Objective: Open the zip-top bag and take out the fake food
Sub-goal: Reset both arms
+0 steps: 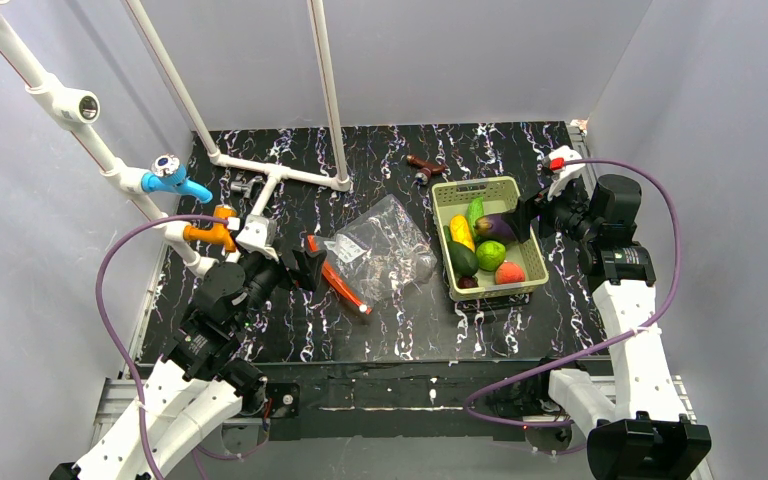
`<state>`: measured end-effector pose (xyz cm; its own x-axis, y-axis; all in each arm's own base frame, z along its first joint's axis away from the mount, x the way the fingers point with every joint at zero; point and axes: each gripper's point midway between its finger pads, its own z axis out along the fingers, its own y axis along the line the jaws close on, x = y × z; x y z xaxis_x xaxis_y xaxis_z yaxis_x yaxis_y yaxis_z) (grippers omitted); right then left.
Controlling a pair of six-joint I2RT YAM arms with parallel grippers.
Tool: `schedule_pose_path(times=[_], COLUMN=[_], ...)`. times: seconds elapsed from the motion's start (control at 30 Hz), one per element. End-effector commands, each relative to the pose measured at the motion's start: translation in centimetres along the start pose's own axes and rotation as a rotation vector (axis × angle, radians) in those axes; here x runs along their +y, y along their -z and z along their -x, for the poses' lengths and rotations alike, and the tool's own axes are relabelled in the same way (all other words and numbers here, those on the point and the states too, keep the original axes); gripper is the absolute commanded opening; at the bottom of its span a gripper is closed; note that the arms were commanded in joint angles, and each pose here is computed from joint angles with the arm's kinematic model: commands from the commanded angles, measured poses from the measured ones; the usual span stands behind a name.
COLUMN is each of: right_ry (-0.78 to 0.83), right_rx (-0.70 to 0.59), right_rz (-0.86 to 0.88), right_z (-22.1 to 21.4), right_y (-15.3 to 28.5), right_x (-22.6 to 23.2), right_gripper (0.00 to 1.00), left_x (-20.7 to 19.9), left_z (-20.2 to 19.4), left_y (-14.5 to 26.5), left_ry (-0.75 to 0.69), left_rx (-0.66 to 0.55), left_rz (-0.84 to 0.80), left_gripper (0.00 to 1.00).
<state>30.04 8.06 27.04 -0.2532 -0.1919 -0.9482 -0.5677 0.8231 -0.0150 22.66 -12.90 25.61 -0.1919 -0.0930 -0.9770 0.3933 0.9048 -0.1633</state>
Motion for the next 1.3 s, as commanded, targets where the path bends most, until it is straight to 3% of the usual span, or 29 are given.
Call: schedule_pose_path(times=[0.0,0.1,0.13,0.2,1.27], right_ry=[0.032,0.033,0.029,0.032,0.034], right_rx=[-0.041,-0.043,-0.010,-0.040,-0.043], right_rz=[0.004,0.004,-0.130,-0.004,-0.003], right_z=[1.1,1.2,0.6,1.1,1.2], right_y=[0.0,0.0,0.2,0.0,0.1], right_x=[0.0,0.0,-2.4,-0.2,-0.1], right_gripper=[0.84,0.84,0.84,0.84,0.84], left_x=[0.6,0.6,0.6,0.6,0.6], left_z=[-0.5,-0.6,-0.6,-0.5,-0.6], left_y=[-0.1,-0.1,-0.1,-0.1,-0.1], left_ry=[-0.019,-0.019,-0.018,-0.019,-0.021], left_rx=[0.012,0.014,0.015,0.014,0.017], left_rz=[0.024,0.026,0.026,0.026,0.027], left_gripper=[1.00,1.00,1.00,1.00,0.99])
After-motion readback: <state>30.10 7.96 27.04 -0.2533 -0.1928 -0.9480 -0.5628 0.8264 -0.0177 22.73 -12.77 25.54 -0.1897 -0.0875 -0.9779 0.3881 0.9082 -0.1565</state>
